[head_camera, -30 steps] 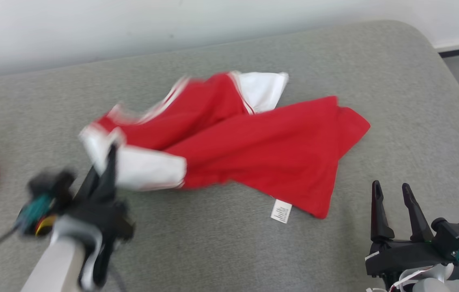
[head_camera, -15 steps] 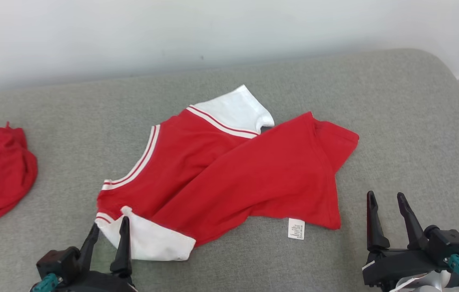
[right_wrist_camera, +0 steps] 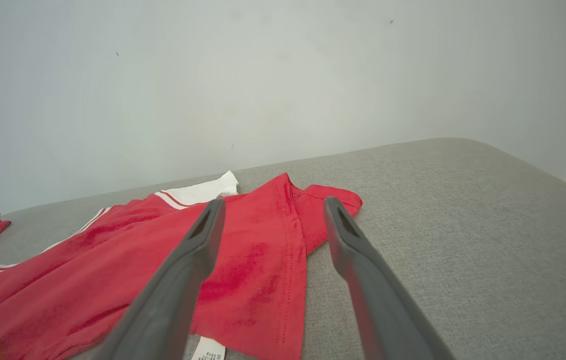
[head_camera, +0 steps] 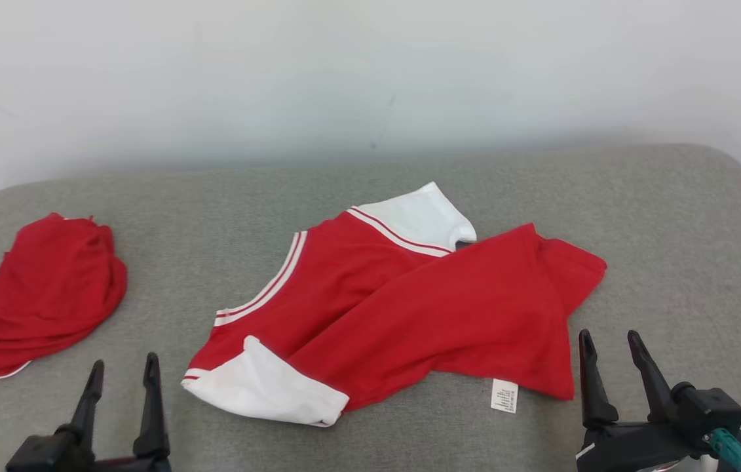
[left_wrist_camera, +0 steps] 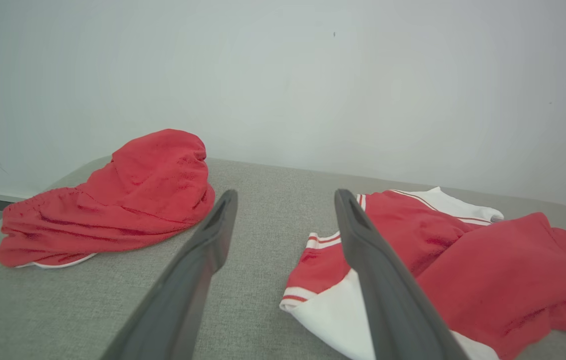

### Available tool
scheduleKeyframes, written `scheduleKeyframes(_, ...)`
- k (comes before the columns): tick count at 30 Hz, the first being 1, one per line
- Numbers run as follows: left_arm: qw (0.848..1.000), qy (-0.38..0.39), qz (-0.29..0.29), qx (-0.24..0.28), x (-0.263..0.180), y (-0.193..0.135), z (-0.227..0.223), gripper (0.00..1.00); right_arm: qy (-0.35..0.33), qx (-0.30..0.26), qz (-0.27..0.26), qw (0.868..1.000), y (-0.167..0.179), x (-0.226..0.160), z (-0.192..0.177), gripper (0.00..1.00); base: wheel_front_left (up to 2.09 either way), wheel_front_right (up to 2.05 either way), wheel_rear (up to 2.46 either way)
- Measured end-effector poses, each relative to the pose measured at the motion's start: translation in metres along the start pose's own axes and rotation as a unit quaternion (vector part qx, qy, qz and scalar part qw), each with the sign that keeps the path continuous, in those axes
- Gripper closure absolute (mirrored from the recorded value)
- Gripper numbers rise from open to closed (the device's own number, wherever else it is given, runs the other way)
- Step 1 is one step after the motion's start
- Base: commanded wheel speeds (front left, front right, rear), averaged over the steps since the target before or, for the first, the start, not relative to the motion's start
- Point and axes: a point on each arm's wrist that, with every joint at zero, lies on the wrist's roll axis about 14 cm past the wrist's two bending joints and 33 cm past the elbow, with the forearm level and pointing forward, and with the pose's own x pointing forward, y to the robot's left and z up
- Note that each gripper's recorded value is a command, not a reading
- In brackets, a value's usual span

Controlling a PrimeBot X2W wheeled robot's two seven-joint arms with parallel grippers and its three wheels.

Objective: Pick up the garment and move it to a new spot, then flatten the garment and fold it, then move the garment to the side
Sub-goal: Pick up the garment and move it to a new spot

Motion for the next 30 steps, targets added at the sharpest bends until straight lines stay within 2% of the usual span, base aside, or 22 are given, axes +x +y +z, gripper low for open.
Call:
scheduleKeyframes(9,0.999,-0.018,0.03,0.038,-0.033,0.026,0.013,0.0,0.005,-0.002,0.046,0.999,0.031,0.0,-0.001,0.0,0.0,0.0,0.0)
scheduleKeyframes(14,0.998,-0.009,0.024,0.054,-0.043,0.026,0.007,0.0,0.015,-0.002,0.053,0.998,0.036,-0.003,-0.005,0.0,0.0,0.0,0.0)
scheduleKeyframes(30,0.998,0.001,0.029,0.055,-0.051,0.028,-0.003,0.0,0.05,-0.003,0.049,0.998,0.032,-0.015,-0.027,0.0,0.0,0.0,0.0)
